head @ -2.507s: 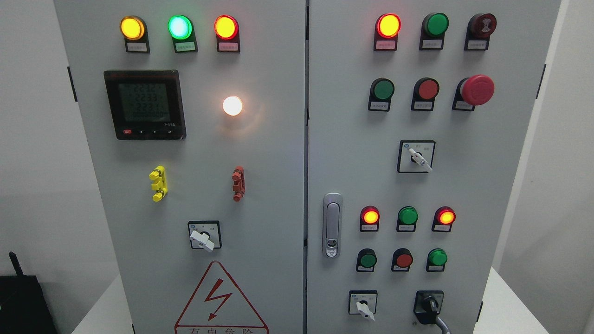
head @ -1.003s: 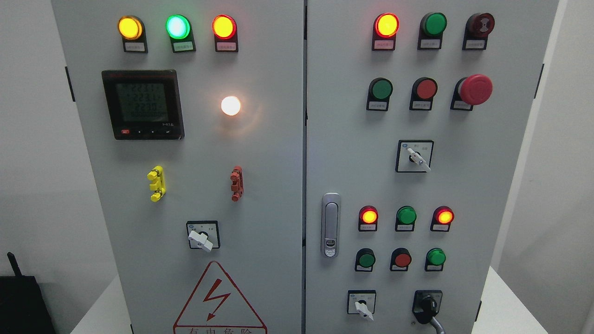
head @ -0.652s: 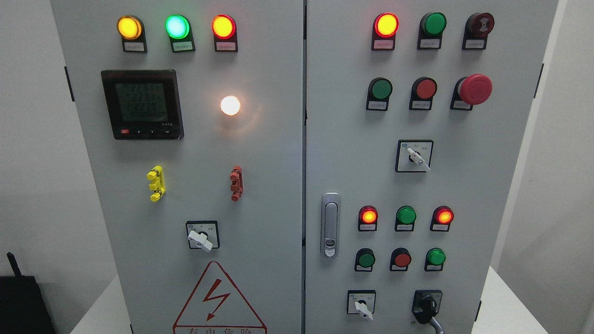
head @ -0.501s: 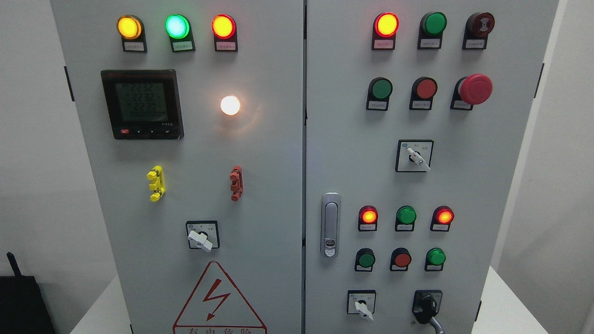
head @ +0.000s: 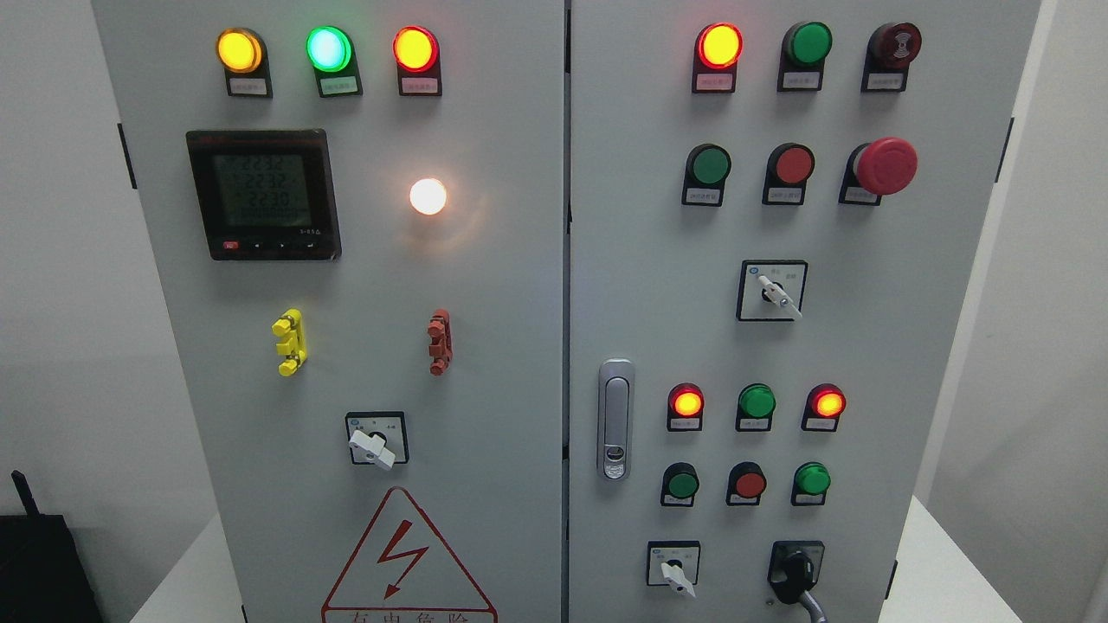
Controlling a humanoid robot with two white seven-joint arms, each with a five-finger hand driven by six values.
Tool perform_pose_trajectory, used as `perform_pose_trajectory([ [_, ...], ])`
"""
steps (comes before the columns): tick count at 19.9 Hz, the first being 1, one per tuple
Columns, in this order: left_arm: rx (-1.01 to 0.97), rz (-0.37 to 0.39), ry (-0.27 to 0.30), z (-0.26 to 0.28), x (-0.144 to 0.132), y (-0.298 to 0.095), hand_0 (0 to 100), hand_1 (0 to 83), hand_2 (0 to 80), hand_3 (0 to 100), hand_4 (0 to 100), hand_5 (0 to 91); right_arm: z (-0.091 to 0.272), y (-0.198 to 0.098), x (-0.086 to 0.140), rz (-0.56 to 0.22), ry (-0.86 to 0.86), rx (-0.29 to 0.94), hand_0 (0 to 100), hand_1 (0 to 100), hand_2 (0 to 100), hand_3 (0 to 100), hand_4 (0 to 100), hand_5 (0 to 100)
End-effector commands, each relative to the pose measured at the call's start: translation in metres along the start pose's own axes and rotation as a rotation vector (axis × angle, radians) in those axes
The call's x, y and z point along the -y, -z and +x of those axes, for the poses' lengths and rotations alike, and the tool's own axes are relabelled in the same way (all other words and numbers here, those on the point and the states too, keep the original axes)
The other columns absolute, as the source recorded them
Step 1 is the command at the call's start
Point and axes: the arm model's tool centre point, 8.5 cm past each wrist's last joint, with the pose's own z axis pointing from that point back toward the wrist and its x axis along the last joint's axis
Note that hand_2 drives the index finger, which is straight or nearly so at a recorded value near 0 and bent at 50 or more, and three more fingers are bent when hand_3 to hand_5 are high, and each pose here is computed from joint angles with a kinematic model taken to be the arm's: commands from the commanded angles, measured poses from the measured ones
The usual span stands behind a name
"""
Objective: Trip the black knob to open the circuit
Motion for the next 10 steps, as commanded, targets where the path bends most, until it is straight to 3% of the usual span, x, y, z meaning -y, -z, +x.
perform_pose_trajectory([
  [1,-0.004,0.000,0.023,-0.0003,0.0000,0.0000,12,38.9,0.0,0,0,0.0,0.0004,-0.0001,-0.0082,-0.001,0.026,0.001,0,5,0,100,100,100],
  [10,-0.004,0.000,0.023,-0.0003,0.0000,0.0000,12,38.9,0.0,0,0,0.0,0.0009,-0.0001,-0.0102,0.017,0.026,0.006,0,5,0,100,100,100],
])
